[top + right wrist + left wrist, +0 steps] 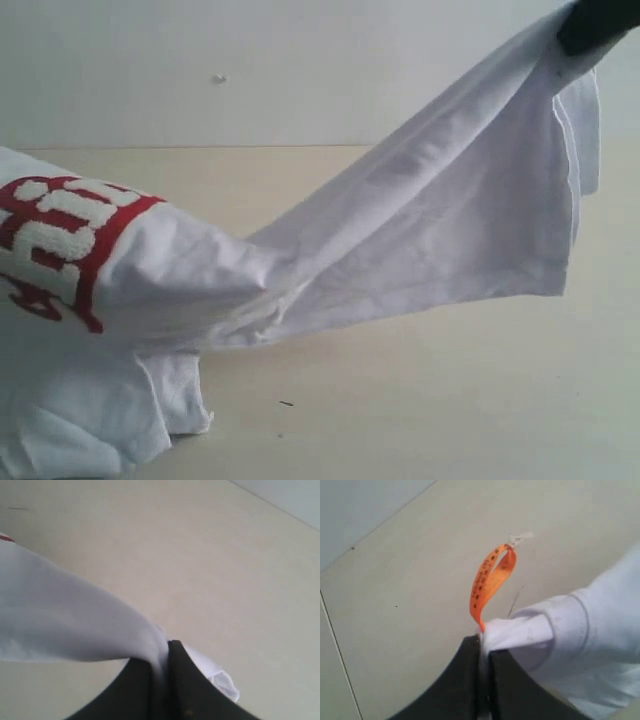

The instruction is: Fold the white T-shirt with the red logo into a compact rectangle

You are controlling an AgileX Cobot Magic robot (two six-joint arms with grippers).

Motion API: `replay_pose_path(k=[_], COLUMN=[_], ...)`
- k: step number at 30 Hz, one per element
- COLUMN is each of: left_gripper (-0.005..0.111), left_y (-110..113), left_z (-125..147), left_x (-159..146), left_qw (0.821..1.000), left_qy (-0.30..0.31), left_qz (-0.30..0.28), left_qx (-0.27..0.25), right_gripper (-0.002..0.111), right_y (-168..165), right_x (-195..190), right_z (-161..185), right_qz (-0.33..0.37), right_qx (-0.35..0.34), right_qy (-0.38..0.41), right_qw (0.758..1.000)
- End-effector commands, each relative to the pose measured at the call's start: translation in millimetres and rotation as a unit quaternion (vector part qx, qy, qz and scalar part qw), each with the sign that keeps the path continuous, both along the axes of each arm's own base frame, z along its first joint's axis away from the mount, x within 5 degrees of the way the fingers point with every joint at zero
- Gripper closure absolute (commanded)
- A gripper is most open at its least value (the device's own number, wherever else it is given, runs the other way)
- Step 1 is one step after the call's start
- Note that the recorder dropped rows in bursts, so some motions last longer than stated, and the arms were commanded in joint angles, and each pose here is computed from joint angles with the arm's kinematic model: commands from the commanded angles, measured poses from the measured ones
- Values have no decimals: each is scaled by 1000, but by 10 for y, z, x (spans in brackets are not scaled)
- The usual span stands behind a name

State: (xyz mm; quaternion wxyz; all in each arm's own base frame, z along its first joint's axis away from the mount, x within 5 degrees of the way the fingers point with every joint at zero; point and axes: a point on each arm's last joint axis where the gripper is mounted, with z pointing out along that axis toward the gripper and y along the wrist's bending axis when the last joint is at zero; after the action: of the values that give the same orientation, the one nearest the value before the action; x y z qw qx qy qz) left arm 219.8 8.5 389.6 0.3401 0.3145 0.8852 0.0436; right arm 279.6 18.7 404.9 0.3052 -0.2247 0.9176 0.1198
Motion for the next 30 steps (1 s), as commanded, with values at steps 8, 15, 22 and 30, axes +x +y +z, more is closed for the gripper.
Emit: replay_pose_path(k=[8, 15, 22, 30], left_gripper=[107, 107, 107, 107], left_y=[237, 368, 428, 404], left_z=[-657, -1497, -1892, -1639], left_x=[1210, 1824, 2127, 2080], left_qw=[995, 995, 993, 993], left_qy=[-90, -69, -67, -70], left_qz=[23, 45, 29, 14], left_qx=[49, 64, 93, 95], right_gripper=[108, 108, 108, 108], right_y=[-168, -453, -613, -592], right_x=[1162, 1760, 2062, 2006], right_z=[-843, -1659, -1984, -1649], right_qz=[-80, -90, -88, -72], right_qx=[-22, -2, -5, -6], right_qy=[-26, 93, 116, 105], right_qw=[996, 992, 989, 992])
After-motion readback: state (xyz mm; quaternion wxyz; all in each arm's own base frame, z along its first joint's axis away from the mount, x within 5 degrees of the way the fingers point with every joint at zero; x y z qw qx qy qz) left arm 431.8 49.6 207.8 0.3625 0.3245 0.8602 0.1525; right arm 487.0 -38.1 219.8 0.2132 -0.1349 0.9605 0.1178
